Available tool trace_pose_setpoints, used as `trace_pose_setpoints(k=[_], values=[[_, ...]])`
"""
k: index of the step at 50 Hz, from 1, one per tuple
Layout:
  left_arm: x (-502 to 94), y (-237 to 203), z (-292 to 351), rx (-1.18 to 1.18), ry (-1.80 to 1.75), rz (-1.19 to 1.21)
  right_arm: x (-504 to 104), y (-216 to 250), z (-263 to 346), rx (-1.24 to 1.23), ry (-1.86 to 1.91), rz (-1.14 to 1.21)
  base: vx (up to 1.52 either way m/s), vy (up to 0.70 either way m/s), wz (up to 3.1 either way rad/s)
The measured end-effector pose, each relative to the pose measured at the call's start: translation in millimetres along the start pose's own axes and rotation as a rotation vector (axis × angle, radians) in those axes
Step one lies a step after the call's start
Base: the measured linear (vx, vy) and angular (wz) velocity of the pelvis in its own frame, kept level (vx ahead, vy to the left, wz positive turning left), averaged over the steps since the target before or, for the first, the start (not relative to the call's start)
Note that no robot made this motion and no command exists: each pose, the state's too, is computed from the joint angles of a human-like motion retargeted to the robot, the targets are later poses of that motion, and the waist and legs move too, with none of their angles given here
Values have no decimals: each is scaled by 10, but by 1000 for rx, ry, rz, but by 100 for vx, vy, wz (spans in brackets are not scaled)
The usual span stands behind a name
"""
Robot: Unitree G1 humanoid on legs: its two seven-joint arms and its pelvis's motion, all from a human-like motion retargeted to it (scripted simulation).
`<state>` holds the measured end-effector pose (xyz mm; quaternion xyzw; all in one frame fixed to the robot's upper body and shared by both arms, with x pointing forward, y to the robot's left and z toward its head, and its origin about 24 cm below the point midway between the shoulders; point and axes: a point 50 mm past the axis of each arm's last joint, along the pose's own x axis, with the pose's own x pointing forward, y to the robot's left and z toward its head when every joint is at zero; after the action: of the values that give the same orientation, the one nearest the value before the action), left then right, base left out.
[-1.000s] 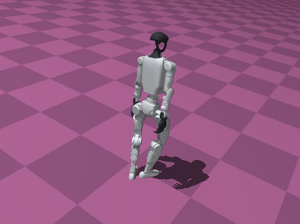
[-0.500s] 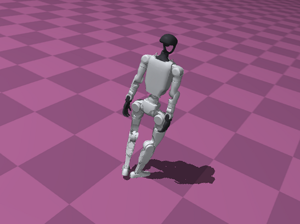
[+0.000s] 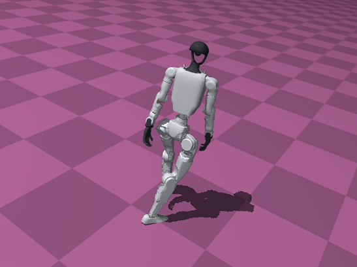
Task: Walk run
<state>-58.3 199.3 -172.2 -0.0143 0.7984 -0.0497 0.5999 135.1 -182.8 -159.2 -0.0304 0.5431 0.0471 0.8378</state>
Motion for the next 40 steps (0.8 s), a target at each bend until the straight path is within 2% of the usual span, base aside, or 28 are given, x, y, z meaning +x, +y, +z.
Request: trace_pose_setpoints(k=[8, 12, 19, 28, 33, 40], values=[[-31, 21, 221, -34, -89, 37, -221, 184, -1027, 49, 345, 34, 70, 6, -27], [-128, 188, 454, 24, -132, 73, -357, 240, -1346, 105, 447, 47, 62, 5, -56], [-491, 640, 1081, 153, -274, 283, -524, 372, -1661, 219, 550, 73, 50, -4, 6], [-929, 813, 1724, 162, -534, 388, -587, 558, -1761, 267, 596, 110, 53, -14, 51], [-857, 738, 1676, 190, -527, 366, -571, 568, -1729, 267, 595, 128, 71, -23, 21], [-375, 416, 1046, 253, -295, 264, -479, 438, -1570, 289, 556, 83, 80, -19, 36]])
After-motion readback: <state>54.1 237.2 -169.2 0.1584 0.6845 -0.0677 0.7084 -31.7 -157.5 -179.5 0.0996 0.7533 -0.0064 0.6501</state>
